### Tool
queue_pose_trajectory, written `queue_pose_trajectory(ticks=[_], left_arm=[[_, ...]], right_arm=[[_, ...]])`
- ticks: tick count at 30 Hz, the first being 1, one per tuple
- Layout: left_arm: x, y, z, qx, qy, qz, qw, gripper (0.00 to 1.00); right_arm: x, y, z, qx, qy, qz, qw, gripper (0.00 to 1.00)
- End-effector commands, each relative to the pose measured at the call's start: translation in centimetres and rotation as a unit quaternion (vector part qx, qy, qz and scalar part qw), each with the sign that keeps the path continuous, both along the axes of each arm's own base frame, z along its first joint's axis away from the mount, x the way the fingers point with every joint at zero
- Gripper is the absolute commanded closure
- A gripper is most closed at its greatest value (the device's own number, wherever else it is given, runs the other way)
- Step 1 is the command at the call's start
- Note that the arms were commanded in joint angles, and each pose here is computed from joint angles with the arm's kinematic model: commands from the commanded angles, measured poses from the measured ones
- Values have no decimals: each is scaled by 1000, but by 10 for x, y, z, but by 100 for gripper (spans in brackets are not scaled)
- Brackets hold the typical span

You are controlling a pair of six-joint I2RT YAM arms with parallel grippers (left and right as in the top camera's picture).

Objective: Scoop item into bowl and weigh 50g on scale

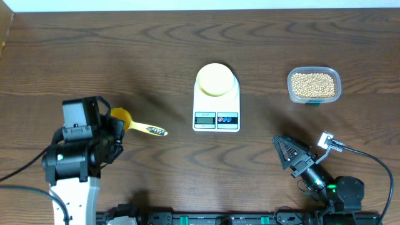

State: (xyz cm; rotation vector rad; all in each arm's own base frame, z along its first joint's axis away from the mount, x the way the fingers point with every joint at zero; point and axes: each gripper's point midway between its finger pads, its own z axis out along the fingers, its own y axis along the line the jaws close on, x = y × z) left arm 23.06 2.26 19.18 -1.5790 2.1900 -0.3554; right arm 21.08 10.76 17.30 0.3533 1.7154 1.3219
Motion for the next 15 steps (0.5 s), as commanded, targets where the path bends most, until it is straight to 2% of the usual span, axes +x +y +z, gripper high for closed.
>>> queue_pose_trajectory(ticks=[1,5,8,15], left_arm=[[2,-24,-12,-46,28,-22,998,93],[6,-52,-20,-56,46,-56,996,93],[11,-73,-18,-55,36,-92,994,93],[11,-99,-16,-60,24,-84,994,93]], right_arm=[[-13,14,19,-21,-57,50,997,15],[-19,25,22,-21,-42,88,995,15],[-19,36,19,-19,0,122,992,16],[-19,90,21,-38,47,216,974,22]])
